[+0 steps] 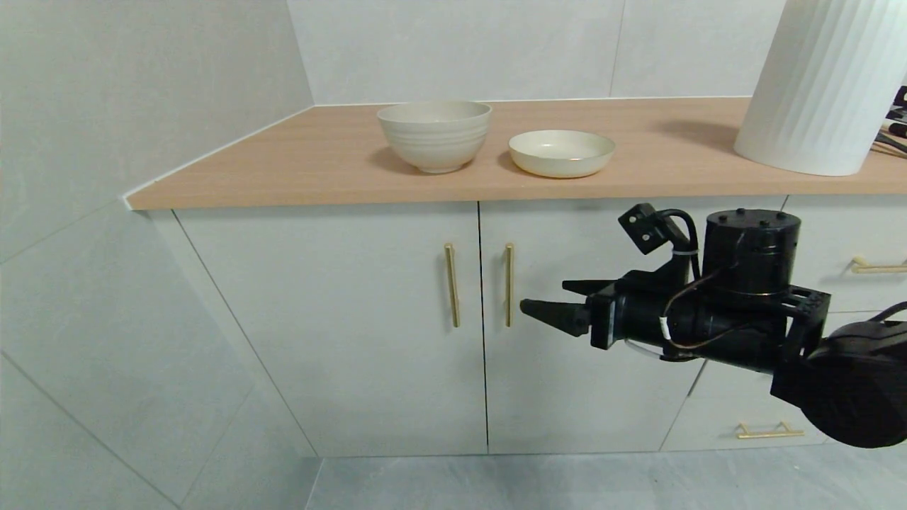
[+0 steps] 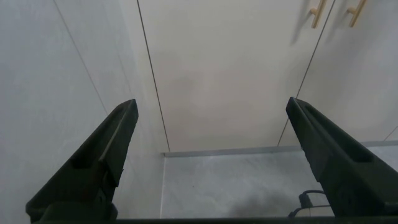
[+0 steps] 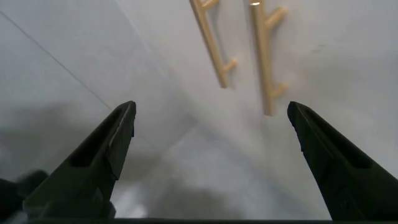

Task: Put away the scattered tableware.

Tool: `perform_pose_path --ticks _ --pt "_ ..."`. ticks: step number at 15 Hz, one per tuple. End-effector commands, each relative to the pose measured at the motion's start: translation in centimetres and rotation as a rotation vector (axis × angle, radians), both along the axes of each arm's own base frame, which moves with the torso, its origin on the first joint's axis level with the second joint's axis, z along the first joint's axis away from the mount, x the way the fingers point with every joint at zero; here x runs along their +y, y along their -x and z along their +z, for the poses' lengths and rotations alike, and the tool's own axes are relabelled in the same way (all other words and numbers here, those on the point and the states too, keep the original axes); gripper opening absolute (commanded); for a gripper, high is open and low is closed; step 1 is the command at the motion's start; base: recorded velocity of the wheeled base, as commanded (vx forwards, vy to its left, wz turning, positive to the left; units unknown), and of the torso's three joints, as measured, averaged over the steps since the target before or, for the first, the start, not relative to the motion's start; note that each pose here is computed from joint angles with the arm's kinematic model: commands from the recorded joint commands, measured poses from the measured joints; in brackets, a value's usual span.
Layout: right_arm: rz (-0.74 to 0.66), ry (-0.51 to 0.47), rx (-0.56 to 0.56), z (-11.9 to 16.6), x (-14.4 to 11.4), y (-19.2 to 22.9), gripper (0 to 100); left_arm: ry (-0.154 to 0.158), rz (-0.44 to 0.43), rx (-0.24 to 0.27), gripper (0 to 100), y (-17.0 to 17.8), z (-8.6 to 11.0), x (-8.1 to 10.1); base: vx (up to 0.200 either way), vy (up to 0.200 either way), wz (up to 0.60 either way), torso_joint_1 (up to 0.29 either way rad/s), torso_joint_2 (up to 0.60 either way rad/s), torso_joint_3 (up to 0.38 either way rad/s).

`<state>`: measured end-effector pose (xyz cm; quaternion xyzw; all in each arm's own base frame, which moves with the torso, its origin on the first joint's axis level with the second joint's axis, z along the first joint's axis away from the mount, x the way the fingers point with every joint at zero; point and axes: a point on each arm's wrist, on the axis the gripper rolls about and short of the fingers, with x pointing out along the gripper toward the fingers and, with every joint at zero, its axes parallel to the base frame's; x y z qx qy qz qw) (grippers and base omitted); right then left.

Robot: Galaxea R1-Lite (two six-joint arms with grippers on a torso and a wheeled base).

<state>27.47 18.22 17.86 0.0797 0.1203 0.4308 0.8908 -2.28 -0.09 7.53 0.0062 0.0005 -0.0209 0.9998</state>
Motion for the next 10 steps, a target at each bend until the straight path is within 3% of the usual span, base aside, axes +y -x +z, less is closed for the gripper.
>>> perform_pose_path --ticks 1,4,10 --pt "0.020 -0.001 0.041 -1.1 1.4 -0.8 100 0.000 0.000 0.000 100 0.0 0.0 0.0 0.000 0.000 0.00 0.000 0.00 0.000" --pt "0.064 -0.108 0.163 -0.9 2.1 -1.0 100 -0.001 0.000 0.000 100 0.0 0.0 0.0 0.000 0.000 0.00 0.000 0.00 0.000" --pt "0.062 -0.140 0.124 -2.8 3.9 -3.9 100 -0.001 0.000 0.000 100 0.0 0.0 0.0 0.000 0.000 0.00 0.000 0.00 0.000"
